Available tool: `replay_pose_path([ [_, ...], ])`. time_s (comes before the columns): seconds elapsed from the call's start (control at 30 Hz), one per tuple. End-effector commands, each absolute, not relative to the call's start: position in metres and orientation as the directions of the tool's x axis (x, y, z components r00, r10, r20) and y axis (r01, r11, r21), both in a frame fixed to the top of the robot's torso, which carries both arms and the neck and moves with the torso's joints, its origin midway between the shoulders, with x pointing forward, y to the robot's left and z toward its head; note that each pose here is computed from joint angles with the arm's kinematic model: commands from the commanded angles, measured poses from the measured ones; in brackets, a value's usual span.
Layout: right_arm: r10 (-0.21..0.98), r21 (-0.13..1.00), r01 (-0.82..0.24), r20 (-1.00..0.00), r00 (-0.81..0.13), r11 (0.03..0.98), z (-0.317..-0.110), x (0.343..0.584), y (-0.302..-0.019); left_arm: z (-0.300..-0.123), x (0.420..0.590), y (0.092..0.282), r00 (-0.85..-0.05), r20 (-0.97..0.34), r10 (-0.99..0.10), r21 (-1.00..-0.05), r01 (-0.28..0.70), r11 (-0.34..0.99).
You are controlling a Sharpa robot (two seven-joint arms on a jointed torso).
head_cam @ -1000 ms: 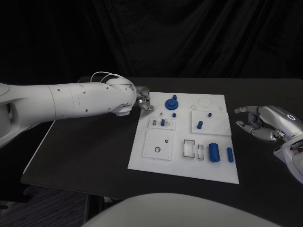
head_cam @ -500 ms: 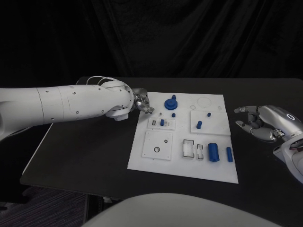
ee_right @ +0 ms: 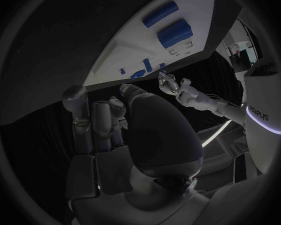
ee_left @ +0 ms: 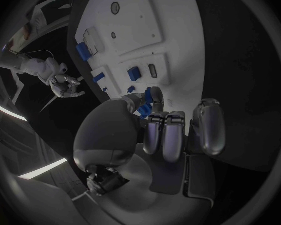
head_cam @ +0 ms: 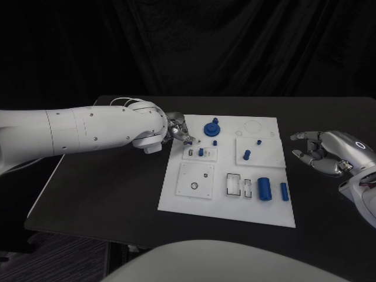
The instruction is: Assemble the parts on the task board
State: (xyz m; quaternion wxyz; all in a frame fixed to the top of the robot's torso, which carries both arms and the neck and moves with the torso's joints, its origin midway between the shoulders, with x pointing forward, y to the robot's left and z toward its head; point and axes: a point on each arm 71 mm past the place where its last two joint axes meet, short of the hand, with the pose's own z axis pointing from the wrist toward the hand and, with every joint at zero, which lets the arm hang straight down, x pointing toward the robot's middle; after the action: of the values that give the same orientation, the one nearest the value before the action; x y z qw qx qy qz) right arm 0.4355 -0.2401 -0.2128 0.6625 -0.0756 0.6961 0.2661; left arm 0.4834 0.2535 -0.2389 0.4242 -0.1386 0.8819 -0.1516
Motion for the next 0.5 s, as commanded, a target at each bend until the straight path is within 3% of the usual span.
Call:
replay_pose_path([
  [0.03, 0.247, 0.270, -0.447, -0.963, -0.110, 0.853, -0.2135, 0.4350, -0.2409, -0.2410, 0.4827, 0.2500, -0.622, -0.679, -0.390, -0.401, -0.130, 0.907],
  [0.5, 0.248, 0.271, -0.447, -0.962, -0.111, 0.853, -0.2133, 0.4343, -0.2412, -0.2428, 0.4831, 0.2466, -0.623, -0.694, -0.360, -0.387, -0.098, 0.917],
])
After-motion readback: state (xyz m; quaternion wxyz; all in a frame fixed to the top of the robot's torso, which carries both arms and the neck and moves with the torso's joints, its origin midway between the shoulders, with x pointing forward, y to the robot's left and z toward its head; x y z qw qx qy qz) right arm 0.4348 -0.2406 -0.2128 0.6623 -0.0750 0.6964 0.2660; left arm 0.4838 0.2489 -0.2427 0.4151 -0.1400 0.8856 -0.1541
